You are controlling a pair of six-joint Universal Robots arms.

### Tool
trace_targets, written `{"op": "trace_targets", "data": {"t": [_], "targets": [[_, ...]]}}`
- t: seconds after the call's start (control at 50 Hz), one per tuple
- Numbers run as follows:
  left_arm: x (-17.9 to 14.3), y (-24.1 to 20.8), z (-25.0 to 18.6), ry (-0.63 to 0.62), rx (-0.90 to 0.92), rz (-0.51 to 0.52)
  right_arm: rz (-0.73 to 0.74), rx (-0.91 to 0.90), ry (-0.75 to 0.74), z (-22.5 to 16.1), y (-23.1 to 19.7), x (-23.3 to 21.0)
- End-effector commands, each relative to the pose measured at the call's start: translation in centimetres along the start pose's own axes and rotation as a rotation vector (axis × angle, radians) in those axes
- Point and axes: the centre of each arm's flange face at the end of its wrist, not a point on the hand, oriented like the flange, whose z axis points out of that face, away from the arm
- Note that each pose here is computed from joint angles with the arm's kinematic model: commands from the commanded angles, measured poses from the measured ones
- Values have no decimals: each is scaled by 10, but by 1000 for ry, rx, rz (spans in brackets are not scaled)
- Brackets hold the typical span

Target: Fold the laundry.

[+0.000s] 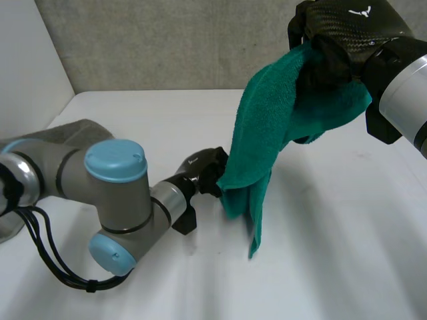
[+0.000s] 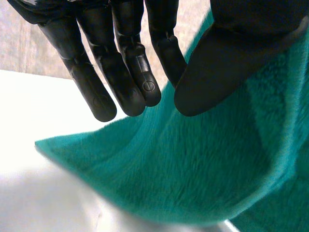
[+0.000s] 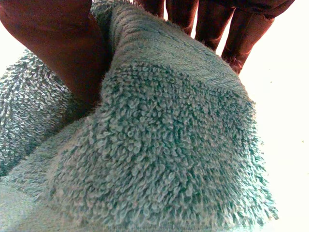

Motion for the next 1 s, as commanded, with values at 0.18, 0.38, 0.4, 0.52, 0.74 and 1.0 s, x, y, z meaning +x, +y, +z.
{"op": "trace_targets", "data": {"t": [0.18,0.38,0.4,0.52,0.74,1.0], "targets": [[-7,-112,-56,-44,317,57,-4,-127,148,24,54,61],[-17,-96,-54,-89,267,168,-99,-511,143,44,161,94],[-18,-92,-52,-93,252,188,-132,-551,130,42,167,94],[-14,-59,-43,-90,150,322,-194,-541,166,43,161,103],[1,-36,-38,-41,97,355,-287,-462,140,9,119,82],[4,-32,-38,-34,87,355,-391,-480,110,3,176,71]]}}
